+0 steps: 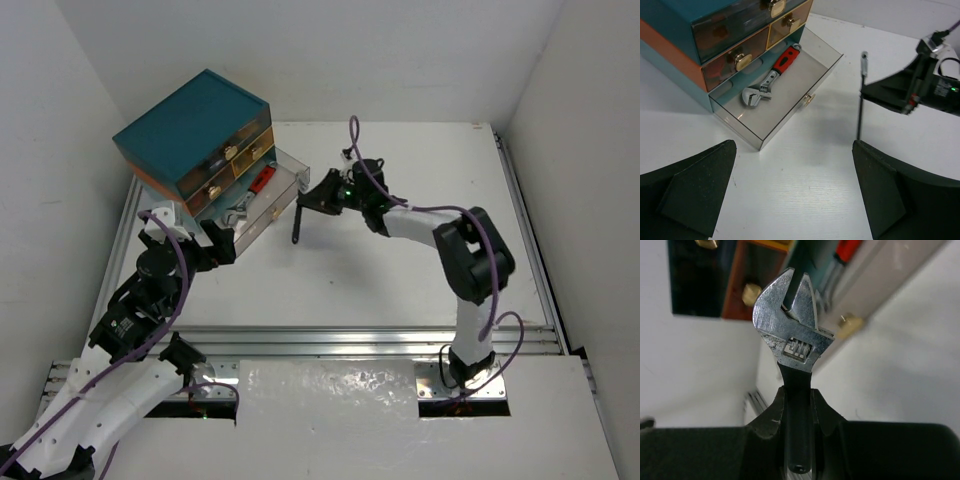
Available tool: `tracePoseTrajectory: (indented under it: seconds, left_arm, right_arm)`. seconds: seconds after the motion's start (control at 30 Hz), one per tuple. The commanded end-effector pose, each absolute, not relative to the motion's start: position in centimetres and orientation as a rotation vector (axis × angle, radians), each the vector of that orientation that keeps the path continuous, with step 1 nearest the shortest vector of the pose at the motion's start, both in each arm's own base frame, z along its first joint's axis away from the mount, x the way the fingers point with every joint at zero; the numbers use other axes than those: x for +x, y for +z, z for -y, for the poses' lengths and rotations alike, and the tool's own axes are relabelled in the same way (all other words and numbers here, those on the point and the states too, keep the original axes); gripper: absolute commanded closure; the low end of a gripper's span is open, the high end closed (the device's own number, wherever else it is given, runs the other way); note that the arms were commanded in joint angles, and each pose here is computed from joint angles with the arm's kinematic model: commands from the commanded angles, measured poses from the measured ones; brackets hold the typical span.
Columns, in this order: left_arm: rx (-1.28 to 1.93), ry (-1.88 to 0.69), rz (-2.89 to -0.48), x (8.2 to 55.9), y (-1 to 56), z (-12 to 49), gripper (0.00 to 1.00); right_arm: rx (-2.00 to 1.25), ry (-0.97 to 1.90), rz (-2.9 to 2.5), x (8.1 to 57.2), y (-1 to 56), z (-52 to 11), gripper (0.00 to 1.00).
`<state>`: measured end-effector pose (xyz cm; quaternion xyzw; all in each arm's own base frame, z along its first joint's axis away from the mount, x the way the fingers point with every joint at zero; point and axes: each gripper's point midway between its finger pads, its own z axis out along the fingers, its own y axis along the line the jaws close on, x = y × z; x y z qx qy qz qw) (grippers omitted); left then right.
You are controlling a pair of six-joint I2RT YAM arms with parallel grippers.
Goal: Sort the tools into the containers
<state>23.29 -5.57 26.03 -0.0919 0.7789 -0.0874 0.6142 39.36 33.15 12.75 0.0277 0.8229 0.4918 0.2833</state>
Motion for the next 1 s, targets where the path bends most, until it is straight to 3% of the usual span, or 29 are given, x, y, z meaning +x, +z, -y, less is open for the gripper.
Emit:
tracePoseTrajectory:
  seconds: [0.0, 0.2, 0.33, 0.37, 0.4, 0.57, 0.67, 0.7, 0.83, 0.97]
  left_arm:
    - [-0.232, -0.194, -1.755, 23.8, 26.9, 5.2, 0.00]
    - [-0.232, -0.196, -1.753, 23.7, 27.0, 5.2, 0.00]
    - [-0.218, -0.205, -1.756, 23.7, 26.9, 5.4, 0.00]
    - [-0.216, -0.208, -1.754, 23.7, 27.0, 5.5, 0.00]
    - [-0.215, -0.209, -1.750, 23.7, 27.1, 5.4, 0.00]
    - [-0.208, -0.219, -1.746, 23.6, 27.2, 5.5, 0.00]
    - [-0.210, -0.228, -1.737, 23.4, 27.4, 5.5, 0.00]
    - [-0.210, -0.227, -1.732, 23.4, 27.5, 5.5, 0.00]
    - [-0.208, -0.230, -1.733, 23.4, 27.5, 5.5, 0.00]
    - [-0.209, -0.227, -1.738, 23.5, 27.4, 5.5, 0.00]
  right_arm:
    - [0.246, 1.592, -1.867, 42.9, 21.0, -39.0, 1.00]
    - [0.494, 1.506, -1.847, 48.1, 19.8, -43.2, 0.97]
    - [0.529, 1.417, -1.892, 50.0, 18.7, -44.2, 0.58]
    - [0.512, 1.395, -1.903, 50.2, 18.0, -44.2, 0.35]
    - [0.490, 1.401, -1.903, 50.1, 18.2, -44.4, 0.30]
    - [0.421, 1.306, -1.995, 49.7, 17.0, -43.1, 0.29]
    - [0.406, 1.130, -2.094, 48.2, 14.1, -40.3, 0.37]
    - [0.407, 1.085, -2.098, 47.9, 14.0, -39.4, 0.54]
    - [0.444, 0.945, -2.194, 46.3, 8.8, -37.1, 0.96]
    - [0.383, 1.023, -2.158, 46.5, 8.2, -38.3, 1.00]
